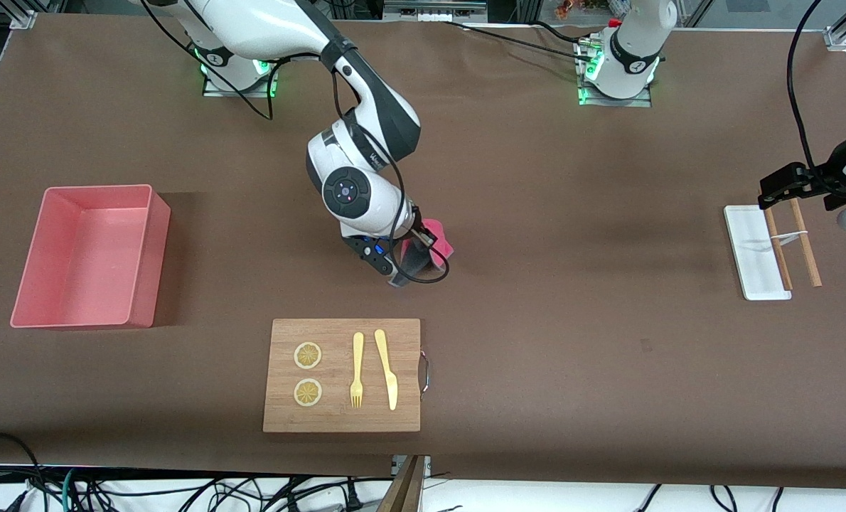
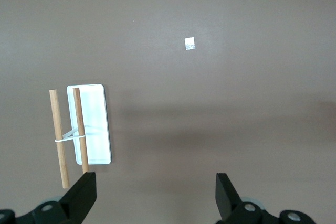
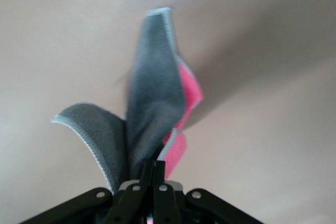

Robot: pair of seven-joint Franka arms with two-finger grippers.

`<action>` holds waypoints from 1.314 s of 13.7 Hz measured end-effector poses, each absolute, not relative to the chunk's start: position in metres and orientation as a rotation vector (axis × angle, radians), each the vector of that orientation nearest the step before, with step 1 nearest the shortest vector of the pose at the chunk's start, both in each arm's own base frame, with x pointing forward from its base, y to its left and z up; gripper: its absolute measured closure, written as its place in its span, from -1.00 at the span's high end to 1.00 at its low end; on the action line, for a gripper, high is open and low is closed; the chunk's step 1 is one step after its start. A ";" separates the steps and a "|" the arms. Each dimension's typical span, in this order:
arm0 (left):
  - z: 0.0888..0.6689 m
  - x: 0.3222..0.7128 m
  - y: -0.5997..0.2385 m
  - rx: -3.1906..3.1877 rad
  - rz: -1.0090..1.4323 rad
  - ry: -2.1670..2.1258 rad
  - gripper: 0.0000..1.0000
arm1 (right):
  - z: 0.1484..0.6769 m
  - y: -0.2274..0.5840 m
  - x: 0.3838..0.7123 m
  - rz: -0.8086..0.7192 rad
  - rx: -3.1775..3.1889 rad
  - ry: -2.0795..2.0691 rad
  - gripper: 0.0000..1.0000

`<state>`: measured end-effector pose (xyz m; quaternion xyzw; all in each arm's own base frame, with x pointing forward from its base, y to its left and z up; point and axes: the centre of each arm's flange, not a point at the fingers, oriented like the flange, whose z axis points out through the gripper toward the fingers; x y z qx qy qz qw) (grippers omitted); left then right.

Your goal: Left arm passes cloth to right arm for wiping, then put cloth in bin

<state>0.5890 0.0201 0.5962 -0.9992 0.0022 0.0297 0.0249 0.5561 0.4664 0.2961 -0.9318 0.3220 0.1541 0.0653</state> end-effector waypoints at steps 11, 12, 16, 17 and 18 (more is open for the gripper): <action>0.595 0.589 0.021 -3.091 0.095 0.006 1.00 | 0.269 0.232 0.630 0.710 -3.188 0.495 -0.96; 0.593 0.590 0.018 -3.091 0.101 0.013 1.00 | 0.273 0.210 0.635 0.729 -3.196 0.452 -0.96; 0.583 0.595 0.007 -3.075 0.126 0.033 1.00 | 0.325 0.148 0.644 0.753 -3.190 0.350 -0.96; 0.583 0.595 0.006 -3.072 0.125 0.032 1.00 | 0.349 0.138 0.643 0.737 -3.185 0.351 -0.96; 0.584 0.595 0.007 -3.071 0.123 0.029 1.00 | 0.377 0.129 0.640 0.720 -3.188 0.339 -0.96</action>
